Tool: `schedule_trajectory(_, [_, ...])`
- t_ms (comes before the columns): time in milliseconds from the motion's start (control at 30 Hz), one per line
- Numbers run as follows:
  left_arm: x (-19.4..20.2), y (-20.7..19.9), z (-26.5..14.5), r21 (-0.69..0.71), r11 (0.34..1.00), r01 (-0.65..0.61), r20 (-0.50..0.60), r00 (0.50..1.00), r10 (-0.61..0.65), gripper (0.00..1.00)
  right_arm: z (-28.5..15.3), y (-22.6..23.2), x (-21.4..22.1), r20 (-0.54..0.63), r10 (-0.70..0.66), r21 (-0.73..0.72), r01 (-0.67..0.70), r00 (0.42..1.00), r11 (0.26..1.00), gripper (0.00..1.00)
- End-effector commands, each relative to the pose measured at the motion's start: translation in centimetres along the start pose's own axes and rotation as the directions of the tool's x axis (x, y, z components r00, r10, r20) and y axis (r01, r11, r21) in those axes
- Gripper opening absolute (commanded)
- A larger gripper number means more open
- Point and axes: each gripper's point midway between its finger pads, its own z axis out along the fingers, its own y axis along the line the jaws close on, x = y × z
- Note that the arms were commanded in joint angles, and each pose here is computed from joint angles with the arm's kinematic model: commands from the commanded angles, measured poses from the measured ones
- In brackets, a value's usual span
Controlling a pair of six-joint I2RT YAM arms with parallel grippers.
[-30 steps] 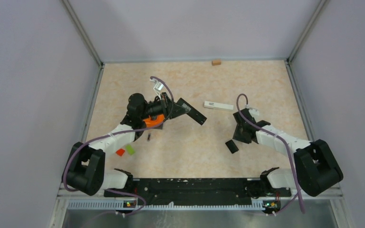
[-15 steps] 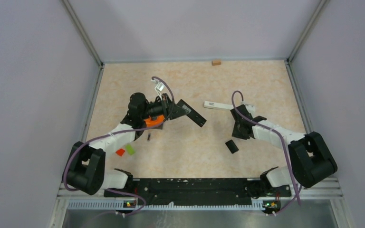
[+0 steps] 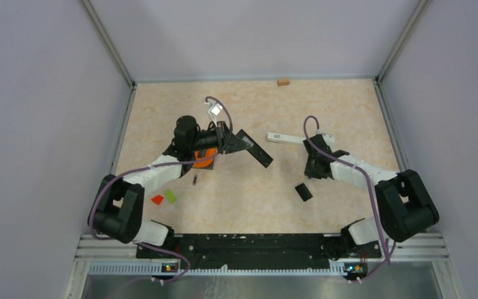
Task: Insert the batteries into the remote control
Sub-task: Pick up the battery from the center of the board.
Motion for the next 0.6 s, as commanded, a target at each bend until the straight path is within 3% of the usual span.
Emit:
schedule_trajectory(0, [-1.2, -1.0, 1.8, 0.049, 0.992, 0.113, -0.051, 0.993, -0.111, 0.00, -1.1, 1.8, -2.0, 0.042, -0.027, -0.097, 0.031, 0.999, 0.995, 0.00])
schedule_trajectory(167, [-1.0, -0.5, 2.7, 0.064, 0.955, 0.290, -0.104, 0.954, -0.282, 0.00, -6.8, 6.8, -6.3, 0.163, -0.066, -0.359, 0.121, 0.984, 0.926, 0.00])
schedule_trajectory(367, [0.6, 1.0, 3.2, 0.023, 0.890, 0.456, -0.160, 0.880, -0.447, 0.00, -14.6, 10.7, -7.7, 0.291, -0.156, -0.544, 0.297, 0.944, 0.785, 0.00])
schedule_trajectory(433, [0.9, 1.6, 3.4, 0.007, 0.875, 0.484, -0.159, 0.864, -0.477, 0.00, -16.6, 11.7, -7.4, 0.311, -0.190, -0.585, 0.346, 0.931, 0.734, 0.00])
schedule_trajectory(567, [2.0, 2.6, 3.9, -0.009, 0.844, 0.536, -0.173, 0.831, -0.530, 0.00, -18.3, 12.8, -6.3, 0.328, -0.289, -0.571, 0.433, 0.899, 0.698, 0.00])
